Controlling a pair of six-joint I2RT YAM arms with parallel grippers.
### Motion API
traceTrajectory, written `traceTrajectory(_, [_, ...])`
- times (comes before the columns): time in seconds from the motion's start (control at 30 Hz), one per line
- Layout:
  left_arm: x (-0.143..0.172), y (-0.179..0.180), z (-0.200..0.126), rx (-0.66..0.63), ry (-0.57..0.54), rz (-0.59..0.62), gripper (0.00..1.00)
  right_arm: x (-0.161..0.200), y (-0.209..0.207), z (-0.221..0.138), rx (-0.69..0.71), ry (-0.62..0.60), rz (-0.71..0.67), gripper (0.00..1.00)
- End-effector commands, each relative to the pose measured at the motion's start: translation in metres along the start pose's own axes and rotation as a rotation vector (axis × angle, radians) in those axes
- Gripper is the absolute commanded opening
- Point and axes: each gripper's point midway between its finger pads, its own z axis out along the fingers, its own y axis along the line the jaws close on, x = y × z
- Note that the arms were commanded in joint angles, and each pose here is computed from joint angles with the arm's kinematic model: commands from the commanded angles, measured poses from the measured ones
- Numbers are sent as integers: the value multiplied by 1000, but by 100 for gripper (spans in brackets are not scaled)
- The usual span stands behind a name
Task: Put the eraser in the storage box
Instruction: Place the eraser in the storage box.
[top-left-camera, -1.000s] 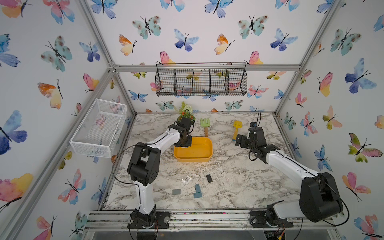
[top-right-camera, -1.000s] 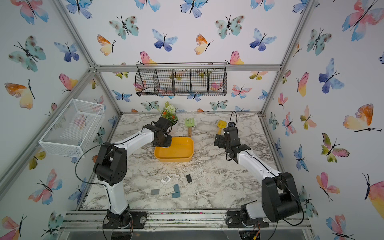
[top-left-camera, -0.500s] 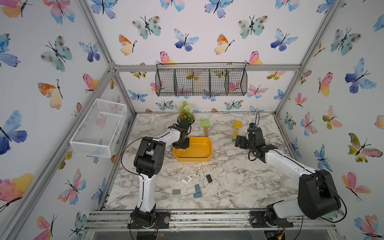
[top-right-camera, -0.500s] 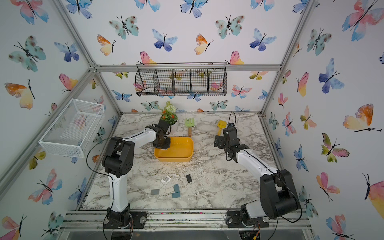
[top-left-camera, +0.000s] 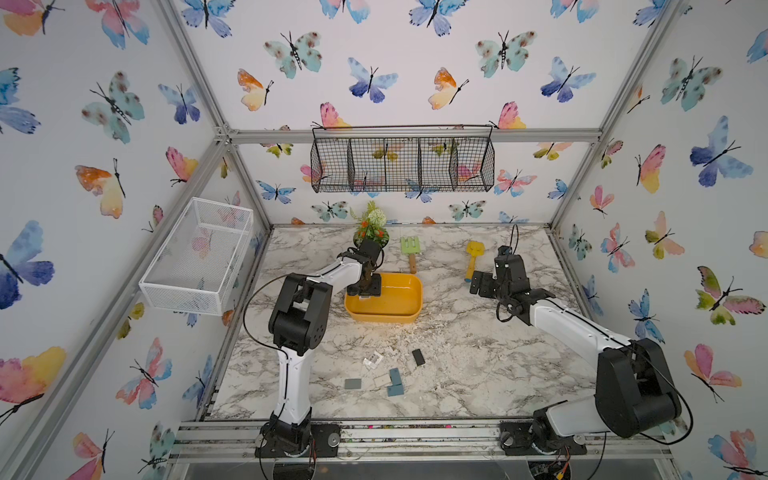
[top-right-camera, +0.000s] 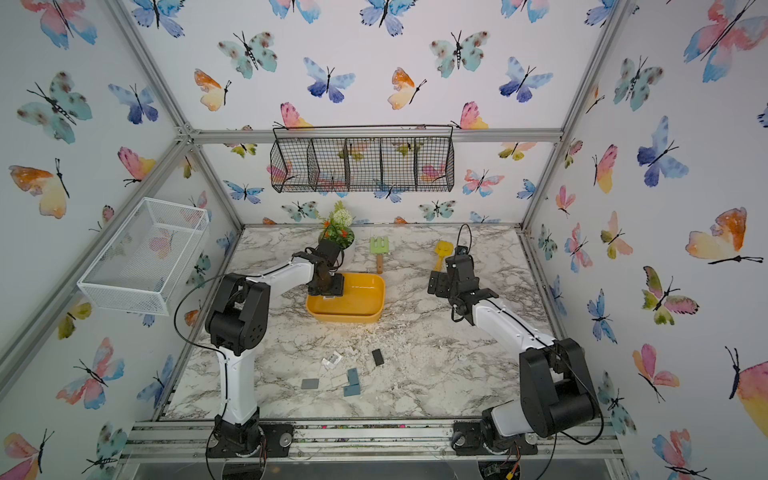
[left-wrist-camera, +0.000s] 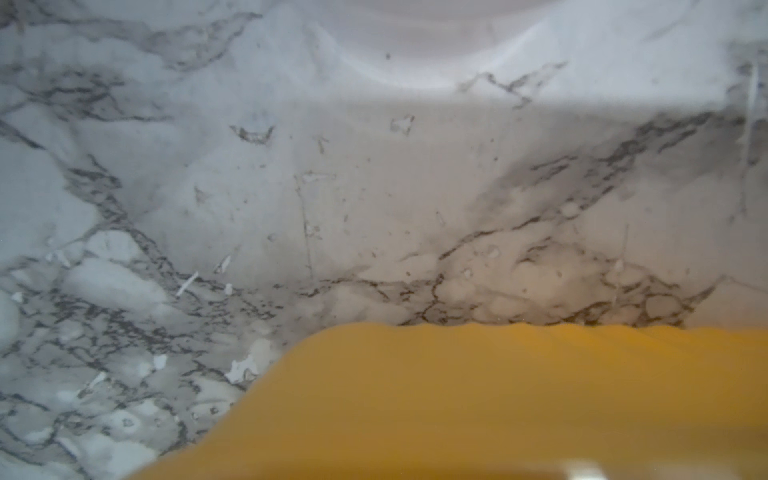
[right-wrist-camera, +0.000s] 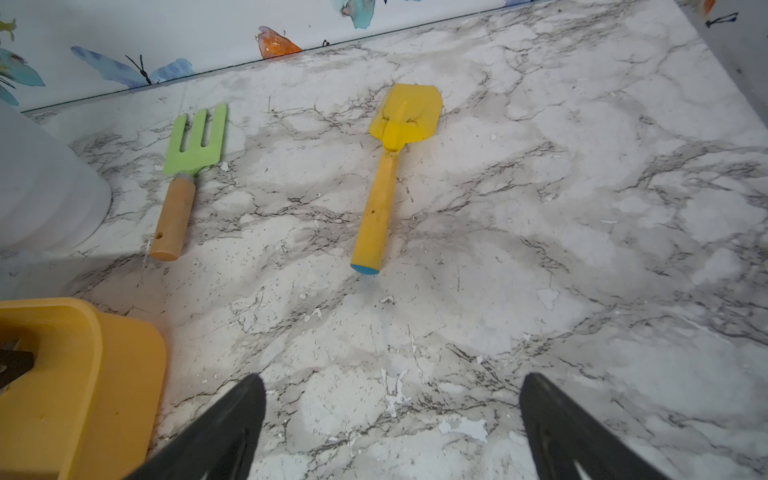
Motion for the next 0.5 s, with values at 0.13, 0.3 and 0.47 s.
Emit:
traceTrajectory(0.13, [-9, 4, -28, 11, -45, -10, 83, 2, 0, 1, 0, 9, -4, 98])
traceTrajectory(0.3, [-27, -18, -78, 107, -145, 35, 84, 1, 3, 1, -18, 6, -1, 98])
traceTrajectory(0.47, [-19, -35, -127, 139, -179, 137, 84, -3, 6, -1, -33, 1, -2, 98])
